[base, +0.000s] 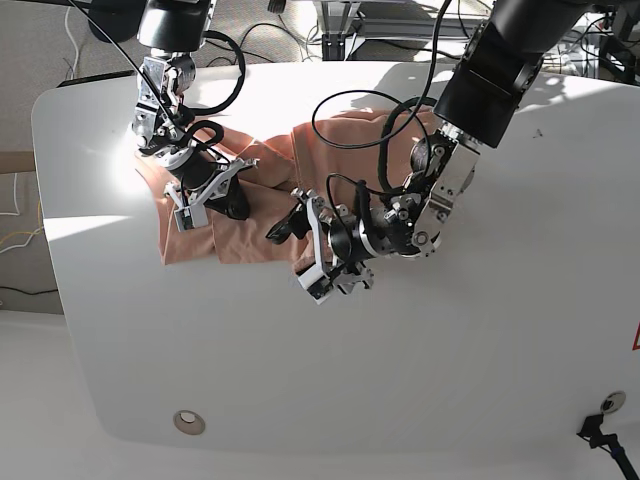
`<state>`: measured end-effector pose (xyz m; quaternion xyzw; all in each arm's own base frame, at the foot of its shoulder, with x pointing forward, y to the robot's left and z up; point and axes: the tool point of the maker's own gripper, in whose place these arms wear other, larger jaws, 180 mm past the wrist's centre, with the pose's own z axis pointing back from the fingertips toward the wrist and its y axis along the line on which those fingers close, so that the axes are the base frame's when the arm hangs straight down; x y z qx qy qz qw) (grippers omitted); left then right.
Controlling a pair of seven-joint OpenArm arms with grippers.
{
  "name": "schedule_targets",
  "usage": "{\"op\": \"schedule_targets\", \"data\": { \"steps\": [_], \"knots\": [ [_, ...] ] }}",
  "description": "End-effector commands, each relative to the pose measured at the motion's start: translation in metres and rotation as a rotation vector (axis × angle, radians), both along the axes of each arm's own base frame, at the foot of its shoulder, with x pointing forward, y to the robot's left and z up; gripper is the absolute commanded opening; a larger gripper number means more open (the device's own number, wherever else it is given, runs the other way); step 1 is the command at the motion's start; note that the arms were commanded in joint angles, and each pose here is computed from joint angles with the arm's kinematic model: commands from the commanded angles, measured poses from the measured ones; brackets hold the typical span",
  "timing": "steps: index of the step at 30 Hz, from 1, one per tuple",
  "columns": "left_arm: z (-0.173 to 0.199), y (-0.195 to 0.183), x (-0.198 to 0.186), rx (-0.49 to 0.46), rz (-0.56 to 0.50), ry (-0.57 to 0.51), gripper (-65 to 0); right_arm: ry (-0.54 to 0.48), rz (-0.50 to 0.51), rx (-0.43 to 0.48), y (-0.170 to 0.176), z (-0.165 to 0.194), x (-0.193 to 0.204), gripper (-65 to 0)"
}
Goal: Fold the T-shirt properly
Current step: 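Regrasp the folded bundle with the left gripper near the right gripper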
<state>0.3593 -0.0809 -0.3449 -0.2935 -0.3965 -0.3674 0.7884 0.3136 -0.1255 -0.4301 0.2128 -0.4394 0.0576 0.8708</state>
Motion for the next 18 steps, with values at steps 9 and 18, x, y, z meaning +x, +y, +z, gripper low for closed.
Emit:
{"op": "schedule_targets", "data": {
  "steps": [9,18],
  "knots": [
    [0.080,0.039,0.005,-0.045,0.016,-0.254,-23.7,0.045,0.022,-0.047,-0.004,-0.008,-0.006,-65.0],
    [0.019,0.120,-0.015,0.010,0.243,-0.075,-23.7,0.045,0.023,-0.047,-0.004,-0.008,-0.006,-65.0]
  ]
}}
